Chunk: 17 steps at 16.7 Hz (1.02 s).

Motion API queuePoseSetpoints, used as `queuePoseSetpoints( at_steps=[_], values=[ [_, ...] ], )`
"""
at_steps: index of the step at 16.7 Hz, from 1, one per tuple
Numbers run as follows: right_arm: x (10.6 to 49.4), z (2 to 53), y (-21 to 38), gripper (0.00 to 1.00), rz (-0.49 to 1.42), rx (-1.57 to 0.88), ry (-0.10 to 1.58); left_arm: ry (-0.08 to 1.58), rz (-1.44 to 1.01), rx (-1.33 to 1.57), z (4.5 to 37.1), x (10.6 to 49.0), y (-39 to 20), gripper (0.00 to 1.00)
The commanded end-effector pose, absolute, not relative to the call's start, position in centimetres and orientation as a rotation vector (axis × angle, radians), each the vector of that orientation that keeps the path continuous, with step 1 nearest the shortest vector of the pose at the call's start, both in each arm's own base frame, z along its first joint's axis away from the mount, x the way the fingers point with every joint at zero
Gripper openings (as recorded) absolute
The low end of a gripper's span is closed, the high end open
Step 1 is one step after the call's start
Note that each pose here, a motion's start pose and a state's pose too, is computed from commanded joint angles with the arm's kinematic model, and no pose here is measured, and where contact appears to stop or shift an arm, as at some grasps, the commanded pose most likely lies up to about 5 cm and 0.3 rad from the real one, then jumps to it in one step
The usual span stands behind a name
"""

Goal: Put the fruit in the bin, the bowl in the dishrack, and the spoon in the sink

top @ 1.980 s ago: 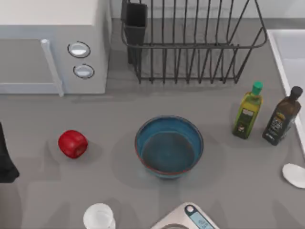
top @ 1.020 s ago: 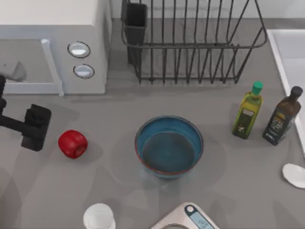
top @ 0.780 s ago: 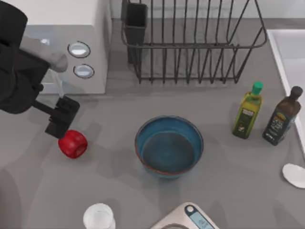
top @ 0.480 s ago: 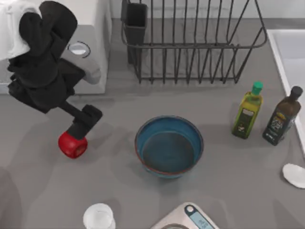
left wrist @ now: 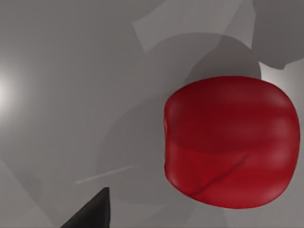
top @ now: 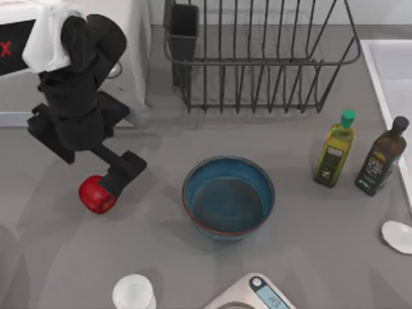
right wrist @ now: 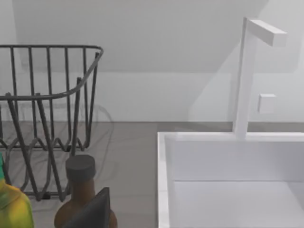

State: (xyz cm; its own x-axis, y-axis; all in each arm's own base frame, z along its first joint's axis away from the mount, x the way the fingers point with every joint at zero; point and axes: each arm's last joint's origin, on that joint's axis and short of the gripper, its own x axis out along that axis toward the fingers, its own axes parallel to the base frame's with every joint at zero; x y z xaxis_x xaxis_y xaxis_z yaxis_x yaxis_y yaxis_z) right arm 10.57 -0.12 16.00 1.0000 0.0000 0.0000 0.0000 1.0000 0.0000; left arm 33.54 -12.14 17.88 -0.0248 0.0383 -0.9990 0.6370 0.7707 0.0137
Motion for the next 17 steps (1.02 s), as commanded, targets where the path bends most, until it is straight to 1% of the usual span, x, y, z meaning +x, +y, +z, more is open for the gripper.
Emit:
queuePoseSetpoints(
  at_steps=[4, 11, 15, 17],
  values=[
    [10.6, 16.0, -0.1, 1.0, 0.0, 0.0, 0.0, 1.542, -0.52, 0.563, 17.3, 33.5, -12.0, 1.0],
    [10.6, 16.0, -0.1, 1.0, 0.0, 0.0, 0.0, 1.537, -0.521, 0.565, 11.2, 33.4, -11.9, 1.0],
    [10.6, 16.0, -0.1, 1.0, 0.0, 0.0, 0.0, 1.539, -0.521, 0.565, 10.9, 33.4, -11.9, 1.0],
    [10.6, 16.0, -0.1, 1.0, 0.0, 0.0, 0.0, 1.539, -0.521, 0.565, 10.9, 33.4, -11.9, 0.85]
  ],
)
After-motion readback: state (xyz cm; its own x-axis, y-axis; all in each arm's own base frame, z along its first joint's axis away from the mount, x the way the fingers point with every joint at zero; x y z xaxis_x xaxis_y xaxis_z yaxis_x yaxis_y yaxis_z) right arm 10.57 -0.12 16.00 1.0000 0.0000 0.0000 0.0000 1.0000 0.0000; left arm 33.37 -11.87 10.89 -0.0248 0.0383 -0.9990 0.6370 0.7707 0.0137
